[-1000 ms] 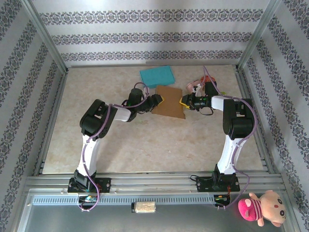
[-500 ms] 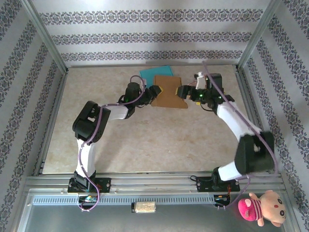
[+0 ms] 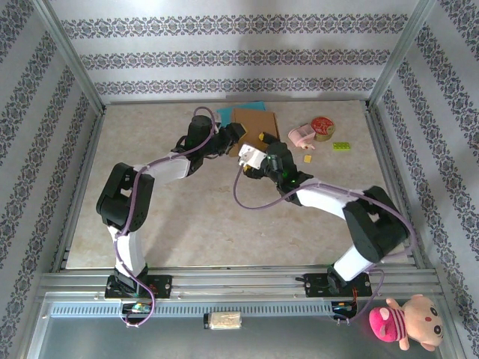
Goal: Fold the paper box
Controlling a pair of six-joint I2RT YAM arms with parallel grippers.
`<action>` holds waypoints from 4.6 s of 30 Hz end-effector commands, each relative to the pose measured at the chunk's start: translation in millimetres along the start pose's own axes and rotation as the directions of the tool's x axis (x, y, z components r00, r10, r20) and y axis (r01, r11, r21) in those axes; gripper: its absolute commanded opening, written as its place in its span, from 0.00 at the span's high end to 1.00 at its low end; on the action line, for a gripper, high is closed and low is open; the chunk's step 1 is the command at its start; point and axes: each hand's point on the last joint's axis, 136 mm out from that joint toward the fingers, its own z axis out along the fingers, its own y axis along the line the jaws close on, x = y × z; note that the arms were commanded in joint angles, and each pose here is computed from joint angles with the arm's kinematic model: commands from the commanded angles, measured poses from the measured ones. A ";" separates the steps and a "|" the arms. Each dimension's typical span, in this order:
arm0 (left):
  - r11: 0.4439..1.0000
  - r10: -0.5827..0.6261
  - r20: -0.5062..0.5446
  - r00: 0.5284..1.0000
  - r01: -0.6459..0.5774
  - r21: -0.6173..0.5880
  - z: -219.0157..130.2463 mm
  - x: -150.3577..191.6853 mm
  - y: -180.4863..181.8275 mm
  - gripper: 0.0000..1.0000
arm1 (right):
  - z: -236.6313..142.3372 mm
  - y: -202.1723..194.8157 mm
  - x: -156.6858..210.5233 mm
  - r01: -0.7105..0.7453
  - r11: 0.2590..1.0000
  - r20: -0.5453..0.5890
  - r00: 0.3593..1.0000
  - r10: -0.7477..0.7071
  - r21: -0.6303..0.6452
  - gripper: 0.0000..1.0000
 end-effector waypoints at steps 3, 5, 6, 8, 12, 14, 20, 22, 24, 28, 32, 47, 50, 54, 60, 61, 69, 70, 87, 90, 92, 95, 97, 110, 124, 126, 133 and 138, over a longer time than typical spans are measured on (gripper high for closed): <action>1.000 -0.001 -0.008 1.000 0.001 0.012 -11.6 -4.2 -16.2 0.70 | 14.4 -66.9 -9.8 0.187 0.918 -0.043 0.982 -0.183 0.350 0.02; 1.000 -0.007 -0.013 1.000 0.007 0.016 -12.5 -3.8 -16.8 0.70 | 21.1 -67.2 -5.2 0.220 0.902 -0.066 0.975 -0.211 0.371 0.05; 1.000 -0.010 -0.016 1.000 0.010 0.020 -12.4 -3.9 -17.1 0.70 | 23.9 -65.9 -3.7 0.236 0.898 -0.075 0.972 -0.224 0.373 0.08; 0.999 -0.016 -0.022 1.000 0.017 0.035 -13.1 -4.3 -21.0 0.69 | 26.0 -61.2 -1.7 0.242 0.898 -0.073 0.970 -0.231 0.368 0.17; 0.998 -0.025 -0.012 1.000 0.025 0.059 -17.2 -8.8 -27.5 0.63 | 19.7 -41.4 -3.2 0.229 0.922 -0.043 0.973 -0.228 0.313 0.39; 0.997 -0.022 0.000 1.000 0.022 0.068 -21.4 -12.5 -31.0 0.55 | 13.9 -31.5 -3.5 0.216 0.935 -0.033 0.976 -0.215 0.282 0.46; 0.996 0.033 0.074 0.997 -0.039 0.081 -44.4 -34.5 -48.0 0.38 | -9.2 -10.3 1.7 0.169 0.970 -0.047 0.985 -0.163 0.172 0.56; 0.993 0.099 0.143 0.985 -0.108 0.051 -64.4 -49.4 -53.8 0.33 | -21.0 -4.4 4.3 0.149 0.984 -0.059 0.988 -0.143 0.102 0.57; 0.975 0.220 0.220 0.950 -0.222 -0.016 -89.0 -65.0 -60.3 0.30 | -36.8 8.6 5.0 0.103 0.993 -0.067 0.992 -0.107 -0.053 0.57; 0.811 0.582 0.282 0.763 -0.519 -0.270 -144.4 -83.7 -77.2 0.22 | -95.7 45.8 -25.1 -0.105 0.802 -0.085 0.994 0.067 -0.588 0.61; 0.556 0.827 0.210 0.521 -0.708 -0.435 -187.8 -82.7 -90.9 0.18 | -128.9 41.3 -50.5 -0.242 0.582 -0.236 0.968 0.089 -0.776 0.59; 0.406 0.899 -0.015 0.438 -0.844 -0.350 -227.5 -9.0 -35.7 0.14 | -44.8 50.7 -25.5 -0.337 0.530 -0.475 0.868 -0.146 -0.778 0.56; 0.416 0.891 -0.037 0.453 -0.846 -0.333 -222.5 -2.4 -20.9 0.14 | -34.2 51.1 -25.7 -0.310 0.579 -0.469 0.871 -0.144 -0.754 0.39; 0.414 0.895 -0.040 0.443 -0.862 -0.292 -215.1 1.5 -20.7 0.13 | -37.3 42.6 -41.2 -0.305 0.596 -0.432 0.898 -0.079 -0.743 0.27; 0.380 0.917 -0.046 0.395 -0.906 -0.188 -204.6 10.6 -32.5 0.12 | -52.9 29.7 -68.1 -0.324 0.582 -0.375 0.926 0.035 -0.746 0.21; 0.381 0.918 -0.050 0.393 -0.910 -0.167 -202.4 12.6 -33.8 0.12 | -54.3 28.4 -69.6 -0.333 0.581 -0.375 0.926 0.050 -0.743 0.21; 0.410 0.903 -0.093 0.420 -0.906 -0.106 -189.5 16.0 -32.5 0.14 | -59.7 13.1 -80.0 -0.410 0.572 -0.371 0.909 0.191 -0.710 0.20; 0.423 0.896 -0.095 0.433 -0.899 -0.110 -188.3 14.7 -32.7 0.15 | -60.2 7.9 -81.7 -0.434 0.571 -0.378 0.899 0.223 -0.696 0.19; 0.679 0.683 -0.263 0.682 -0.725 -0.114 -158.1 12.8 -21.5 0.35 | -95.5 -32.5 -4.2 -0.923 0.281 -0.567 0.383 0.729 -0.263 0.33; 0.663 0.675 -0.322 0.664 -0.737 -0.130 -151.7 17.0 -13.4 0.42 | -93.2 -25.6 3.7 -0.919 0.310 -0.581 0.394 0.712 -0.243 0.46; 0.664 0.662 -0.350 0.663 -0.735 -0.135 -148.4 19.0 -8.6 0.44 | -89.8 -23.3 6.3 -0.908 0.344 -0.582 0.417 0.698 -0.238 0.50; 0.656 0.658 -0.376 0.652 -0.742 -0.139 -145.1 21.0 -3.1 0.46 | -84.9 -21.2 0.7 -0.896 0.360 -0.578 0.443 0.685 -0.261 0.55; 0.646 0.663 -0.382 0.644 -0.750 -0.143 -143.4 21.4 -1.1 0.47 | -80.7 -20.6 -0.8 -0.894 0.362 -0.579 0.447 0.682 -0.264 0.59; 0.650 0.651 -0.421 0.631 -0.750 -0.118 -125.9 30.6 5.2 0.66 | -77.0 -18.3 -7.8 -0.896 0.354 -0.584 0.444 0.680 -0.268 0.88; 0.674 0.620 -0.430 0.656 -0.726 -0.137 -120.8 33.2 4.5 0.91 | -75.3 -24.0 -7.3 -0.907 0.366 -0.599 0.414 0.685 -0.208 0.94; 0.684 0.613 -0.424 0.667 -0.716 -0.137 -119.4 34.4 2.6 0.91 | -74.5 -26.8 -6.1 -0.916 0.360 -0.602 0.391 0.696 -0.179 0.93; 0.710 0.591 -0.406 0.697 -0.689 -0.149 -113.3 35.6 -1.1 0.92 | -67.6 -23.2 -3.4 -0.974 0.221 -0.639 0.206 0.741 -0.057 0.92; 0.721 0.563 -0.398 0.724 -0.666 -0.191 -110.6 32.1 4.3 0.92 | -64.7 -17.9 0.0 -0.988 0.155 -0.639 0.125 0.759 -0.009 0.93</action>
